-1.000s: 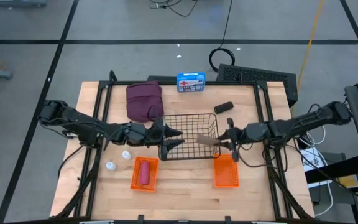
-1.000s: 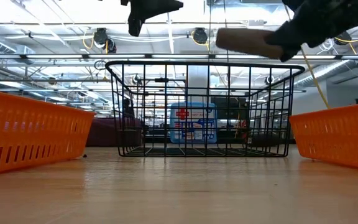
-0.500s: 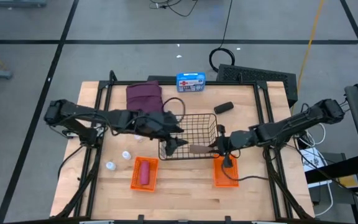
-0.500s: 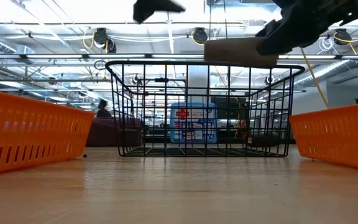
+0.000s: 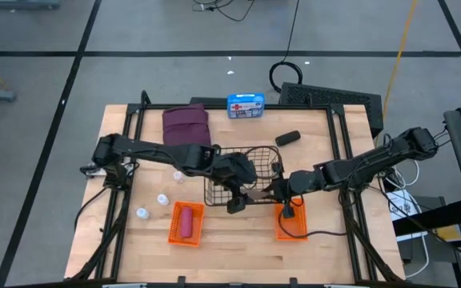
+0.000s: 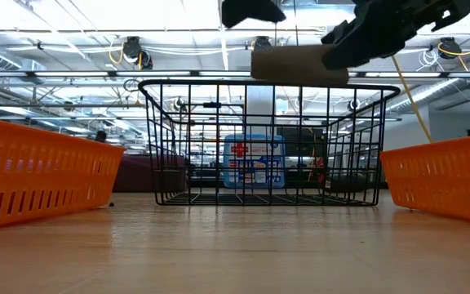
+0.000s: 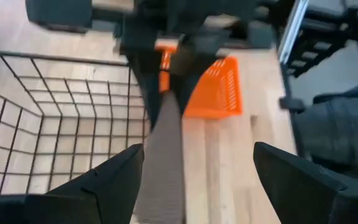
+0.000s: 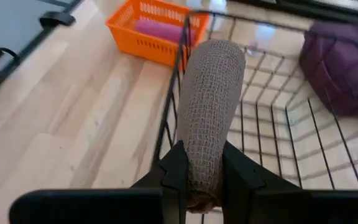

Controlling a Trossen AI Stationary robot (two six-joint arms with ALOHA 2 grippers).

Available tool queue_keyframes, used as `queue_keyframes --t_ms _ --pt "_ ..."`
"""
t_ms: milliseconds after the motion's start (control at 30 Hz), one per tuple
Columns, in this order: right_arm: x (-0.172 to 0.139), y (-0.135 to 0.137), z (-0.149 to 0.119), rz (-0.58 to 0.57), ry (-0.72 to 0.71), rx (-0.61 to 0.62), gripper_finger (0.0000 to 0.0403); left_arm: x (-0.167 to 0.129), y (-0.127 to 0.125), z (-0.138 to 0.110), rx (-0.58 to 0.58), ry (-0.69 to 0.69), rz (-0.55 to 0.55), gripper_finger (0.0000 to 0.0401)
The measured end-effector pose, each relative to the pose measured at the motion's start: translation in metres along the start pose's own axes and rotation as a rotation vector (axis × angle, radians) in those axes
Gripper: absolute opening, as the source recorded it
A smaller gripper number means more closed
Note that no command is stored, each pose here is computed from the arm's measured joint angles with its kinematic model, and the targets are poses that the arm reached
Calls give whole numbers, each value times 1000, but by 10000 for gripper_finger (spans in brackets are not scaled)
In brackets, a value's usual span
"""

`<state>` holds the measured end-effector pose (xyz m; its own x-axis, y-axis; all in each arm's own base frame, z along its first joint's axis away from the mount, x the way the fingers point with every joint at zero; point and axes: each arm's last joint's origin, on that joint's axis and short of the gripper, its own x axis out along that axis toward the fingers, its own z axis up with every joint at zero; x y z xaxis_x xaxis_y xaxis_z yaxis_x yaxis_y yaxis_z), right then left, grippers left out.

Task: Pick & Place Medicine items
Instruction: Put the brown bandage into the left orange basket

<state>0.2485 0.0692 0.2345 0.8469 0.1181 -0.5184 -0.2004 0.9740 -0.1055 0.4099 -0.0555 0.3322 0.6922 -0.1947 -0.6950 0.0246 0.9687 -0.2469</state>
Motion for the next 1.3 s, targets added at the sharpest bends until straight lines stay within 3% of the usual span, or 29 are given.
queue_keyframes --t_ms 367,567,1067,1167,1300 --pt "-3 0 14 -5 -41 -94 48 -1 4 0 -1 24 13 312" --pt "-6 -3 25 -65 -66 -151 48 8 6 -6 -18 76 27 312" --pt "-7 -3 28 -66 -88 -163 48 17 15 -7 -64 97 46 311" --pt "-7 -3 28 -66 -87 -165 48 20 17 -9 -56 113 53 295" --pt "-7 -3 28 -66 -85 -164 48 18 16 -7 -54 90 62 241"
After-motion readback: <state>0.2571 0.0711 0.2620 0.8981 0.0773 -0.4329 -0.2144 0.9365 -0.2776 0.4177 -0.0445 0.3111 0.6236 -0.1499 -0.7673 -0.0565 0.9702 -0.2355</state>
